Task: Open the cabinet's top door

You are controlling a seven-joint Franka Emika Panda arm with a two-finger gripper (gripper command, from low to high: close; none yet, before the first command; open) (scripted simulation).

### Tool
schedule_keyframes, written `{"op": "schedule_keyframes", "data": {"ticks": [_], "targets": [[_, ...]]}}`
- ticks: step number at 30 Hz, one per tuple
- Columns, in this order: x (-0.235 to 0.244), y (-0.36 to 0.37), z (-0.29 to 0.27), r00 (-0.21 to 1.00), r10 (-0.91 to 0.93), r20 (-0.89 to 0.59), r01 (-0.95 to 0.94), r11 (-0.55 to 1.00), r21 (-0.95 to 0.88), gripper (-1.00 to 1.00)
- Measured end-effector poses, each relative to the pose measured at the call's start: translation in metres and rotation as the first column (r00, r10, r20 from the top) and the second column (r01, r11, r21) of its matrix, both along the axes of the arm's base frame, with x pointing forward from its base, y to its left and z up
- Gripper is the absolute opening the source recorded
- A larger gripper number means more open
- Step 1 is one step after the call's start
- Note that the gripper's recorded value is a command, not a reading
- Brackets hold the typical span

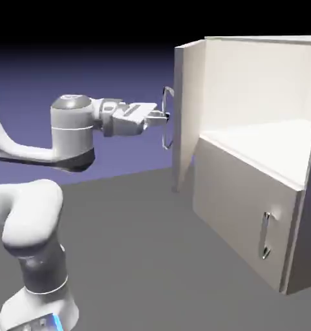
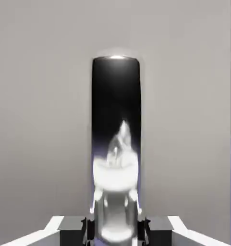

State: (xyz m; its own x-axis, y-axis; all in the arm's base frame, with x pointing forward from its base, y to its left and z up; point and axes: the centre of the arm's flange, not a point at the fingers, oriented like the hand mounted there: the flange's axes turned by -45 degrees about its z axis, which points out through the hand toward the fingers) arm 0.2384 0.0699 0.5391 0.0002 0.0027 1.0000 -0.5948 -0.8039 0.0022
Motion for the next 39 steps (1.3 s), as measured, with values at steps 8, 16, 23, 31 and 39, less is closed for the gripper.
{"op": "schedule_keyframes", "data": {"ticks": [8, 16, 23, 31, 39], "targets": [[-0.032, 0.05, 0.0, 0.993, -0.119, 0.0, 0.119, 0.993, 0.002, -1.0], [-0.065, 0.12, 0.0, 0.963, -0.27, 0.0, 0.27, 0.963, 0.003, -1.0], [-0.087, 0.196, 0.0, 0.908, -0.419, 0.0, 0.419, 0.908, 0.003, -1.0], [-0.097, 0.273, 0.0, 0.832, -0.555, 0.0, 0.555, 0.832, 0.003, -1.0], [-0.095, 0.34, 0.0, 0.751, -0.661, 0.0, 0.661, 0.751, 0.003, -1.0]]}}
